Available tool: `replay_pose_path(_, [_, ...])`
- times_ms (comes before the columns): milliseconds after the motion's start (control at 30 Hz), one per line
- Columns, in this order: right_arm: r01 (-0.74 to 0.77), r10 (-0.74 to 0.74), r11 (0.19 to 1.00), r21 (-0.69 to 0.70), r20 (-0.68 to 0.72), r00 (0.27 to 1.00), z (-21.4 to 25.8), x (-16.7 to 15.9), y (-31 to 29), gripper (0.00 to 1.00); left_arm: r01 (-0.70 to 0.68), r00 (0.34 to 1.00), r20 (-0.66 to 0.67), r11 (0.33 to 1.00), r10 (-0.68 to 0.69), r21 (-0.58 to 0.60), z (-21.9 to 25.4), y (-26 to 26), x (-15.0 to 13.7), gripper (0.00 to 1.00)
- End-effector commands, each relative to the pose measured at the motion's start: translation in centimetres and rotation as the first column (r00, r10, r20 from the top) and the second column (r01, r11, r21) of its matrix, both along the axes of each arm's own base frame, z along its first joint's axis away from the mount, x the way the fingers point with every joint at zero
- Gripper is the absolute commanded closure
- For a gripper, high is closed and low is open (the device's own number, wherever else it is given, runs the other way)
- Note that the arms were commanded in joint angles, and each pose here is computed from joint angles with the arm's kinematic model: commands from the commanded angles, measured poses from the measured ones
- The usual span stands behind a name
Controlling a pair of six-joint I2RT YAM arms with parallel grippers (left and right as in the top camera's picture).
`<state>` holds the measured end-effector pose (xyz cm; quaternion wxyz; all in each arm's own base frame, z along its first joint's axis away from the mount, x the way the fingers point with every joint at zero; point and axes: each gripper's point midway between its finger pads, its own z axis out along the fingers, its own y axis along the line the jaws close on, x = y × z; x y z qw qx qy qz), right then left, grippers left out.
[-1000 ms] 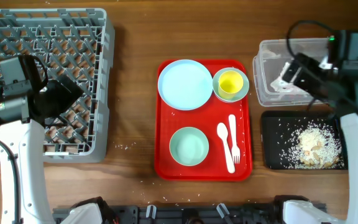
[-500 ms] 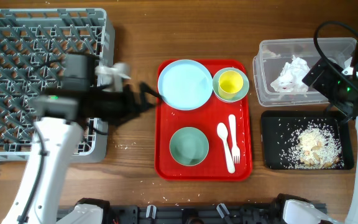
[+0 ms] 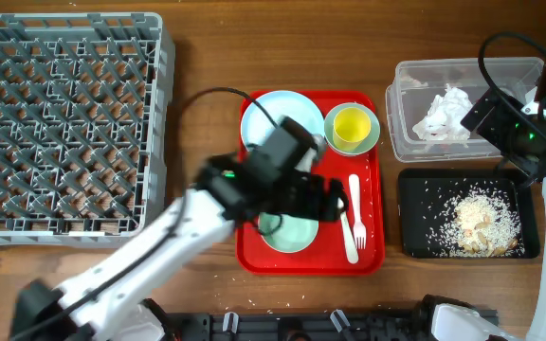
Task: Sort waste into correct bins and load items into the dishwasher rack
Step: 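Reach the left gripper to the green bowl and grasp its rim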
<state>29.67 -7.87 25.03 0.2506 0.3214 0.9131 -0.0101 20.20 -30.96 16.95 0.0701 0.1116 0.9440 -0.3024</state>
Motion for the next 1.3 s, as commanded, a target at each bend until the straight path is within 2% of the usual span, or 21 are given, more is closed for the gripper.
replay_pose_path(0, [0.003,-0.003,1.000,0.002,0.026,1.000,0.8,-0.1,0.1,0.00,-0.146,0.989,0.004,0.969,0.148,0.202,-4.9,-0.1,0.0,0.15])
replay_pose_path(67, [0.003,-0.003,1.000,0.003,0.023,1.000,0.7,0.0,0.1,0.00,-0.231,0.970,0.001,0.925,0.242,0.302,-7.5,0.4,-0.1,0.22])
replay_pose_path(167, [0.003,-0.003,1.000,0.004,0.019,1.000,0.6,0.0,0.1,0.00,-0.245,0.964,-0.011,0.903,0.266,0.354,-9.9,-0.1,-0.6,0.37])
replay_pose_path(467, [0.003,-0.003,1.000,0.004,0.018,1.000,0.5,0.1,0.1,0.00,-0.234,0.968,0.030,0.856,0.249,0.460,-14.3,-0.6,-1.5,0.49])
replay_pose_path(633, [0.003,-0.003,1.000,0.004,0.018,1.000,0.5,0.1,0.1,0.00,-0.239,0.969,0.063,0.854,0.237,0.462,-14.6,-0.9,-1.5,0.63])
replay_pose_path(867, [0.003,-0.003,1.000,0.004,0.018,1.000,0.5,0.1,0.1,0.00,-0.203,0.979,0.085,0.844,0.186,0.497,-16.3,-1.6,-2.8,0.64])
replay_pose_path(1000, [0.003,-0.003,1.000,0.004,0.018,1.000,0.5,0.1,0.1,0.00,-0.206,0.978,0.088,0.843,0.187,0.498,-16.3,-1.6,-2.7,0.70])
replay_pose_path(1133, [0.003,-0.003,1.000,0.004,0.018,1.000,0.5,0.1,0.1,0.00,-0.214,0.977,0.099,0.839,0.190,0.500,-16.3,-1.5,-2.5,0.87])
replay_pose_path(1267, [0.003,-0.003,1.000,0.004,0.018,1.000,0.5,0.1,0.1,0.00,-0.215,0.977,0.099,0.840,0.191,0.499,-16.2,-1.4,-2.4,0.95])
